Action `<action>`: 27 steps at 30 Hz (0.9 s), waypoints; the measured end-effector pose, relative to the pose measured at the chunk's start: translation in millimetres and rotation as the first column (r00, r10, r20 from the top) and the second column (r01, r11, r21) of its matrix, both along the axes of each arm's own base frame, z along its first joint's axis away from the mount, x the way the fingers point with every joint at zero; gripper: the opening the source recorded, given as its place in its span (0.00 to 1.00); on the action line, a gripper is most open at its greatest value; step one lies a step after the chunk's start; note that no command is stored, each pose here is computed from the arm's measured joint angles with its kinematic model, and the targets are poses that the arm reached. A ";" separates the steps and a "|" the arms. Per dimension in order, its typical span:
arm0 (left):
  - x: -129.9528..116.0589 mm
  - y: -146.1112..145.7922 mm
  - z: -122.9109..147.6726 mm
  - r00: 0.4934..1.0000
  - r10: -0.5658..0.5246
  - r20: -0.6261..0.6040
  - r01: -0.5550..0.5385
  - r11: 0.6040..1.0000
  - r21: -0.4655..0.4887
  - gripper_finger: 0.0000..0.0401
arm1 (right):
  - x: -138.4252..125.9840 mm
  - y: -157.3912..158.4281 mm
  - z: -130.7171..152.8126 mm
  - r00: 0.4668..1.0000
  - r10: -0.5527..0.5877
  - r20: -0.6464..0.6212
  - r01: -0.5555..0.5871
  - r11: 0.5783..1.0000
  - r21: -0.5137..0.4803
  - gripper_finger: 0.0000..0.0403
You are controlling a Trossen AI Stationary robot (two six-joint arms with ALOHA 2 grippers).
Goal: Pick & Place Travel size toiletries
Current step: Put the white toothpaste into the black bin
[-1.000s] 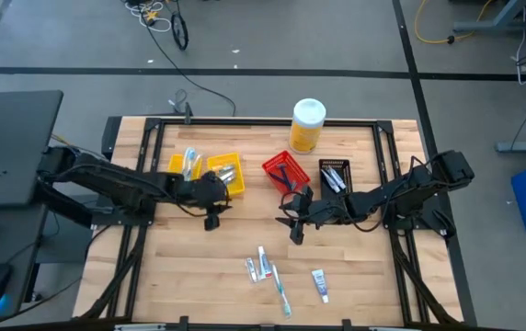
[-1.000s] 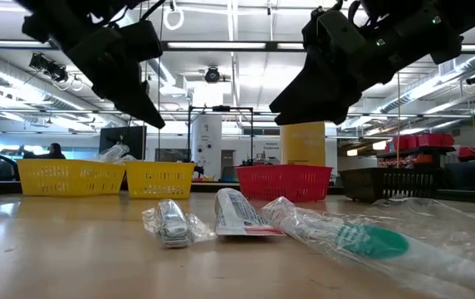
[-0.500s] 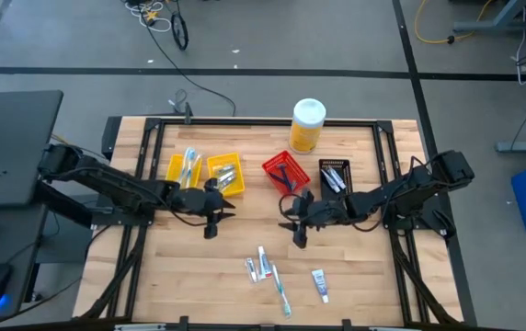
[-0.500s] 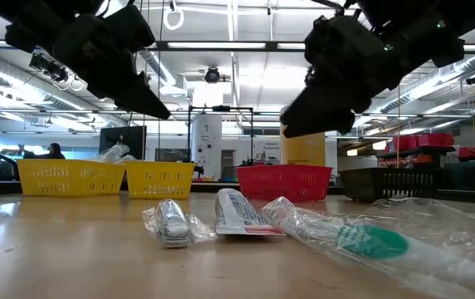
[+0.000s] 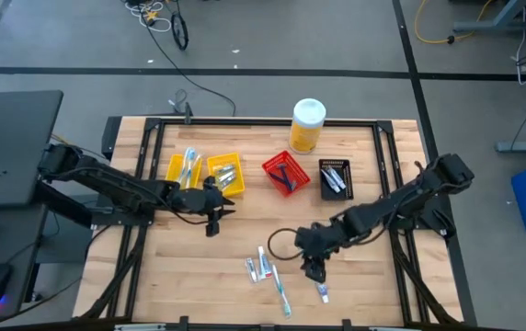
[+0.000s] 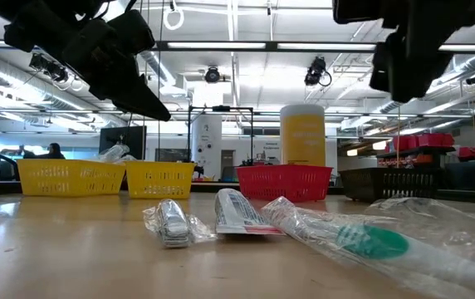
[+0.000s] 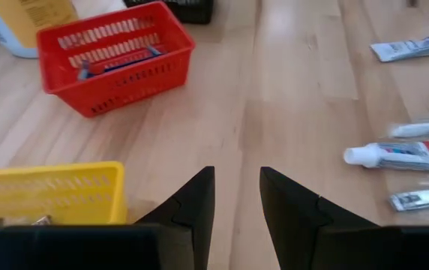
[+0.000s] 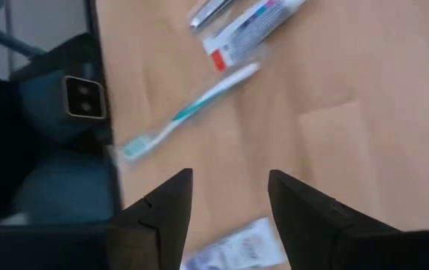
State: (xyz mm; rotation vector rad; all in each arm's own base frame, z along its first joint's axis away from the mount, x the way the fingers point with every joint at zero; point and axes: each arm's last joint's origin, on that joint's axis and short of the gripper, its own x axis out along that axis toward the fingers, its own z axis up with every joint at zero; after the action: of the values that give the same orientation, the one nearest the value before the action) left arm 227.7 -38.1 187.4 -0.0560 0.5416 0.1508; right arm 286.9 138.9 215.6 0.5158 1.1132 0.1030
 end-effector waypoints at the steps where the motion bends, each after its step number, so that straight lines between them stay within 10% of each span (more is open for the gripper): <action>1: 0.0 0.3 0.0 1.000 0.007 0.000 -0.007 1.000 0.005 0.28 | -0.1 4.9 -1.0 1.000 -0.013 -0.012 0.013 1.000 0.014 0.47; 12: -0.3 0.5 -0.2 1.000 0.015 -0.003 -0.015 1.000 0.023 0.28 | -19.5 48.7 -30.7 0.868 -0.225 -0.442 0.335 0.923 0.188 0.51; 27: -0.6 1.1 -0.7 1.000 0.013 -0.012 -0.012 0.998 0.066 0.28 | -23.0 58.2 -41.8 0.732 -0.365 -0.576 0.534 0.832 0.151 0.51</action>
State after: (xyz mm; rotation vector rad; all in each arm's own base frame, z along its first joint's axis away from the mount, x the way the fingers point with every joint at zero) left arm 227.1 -37.0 186.7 0.0063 0.5483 0.1813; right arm 263.9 197.1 173.8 1.1441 1.4828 -0.3285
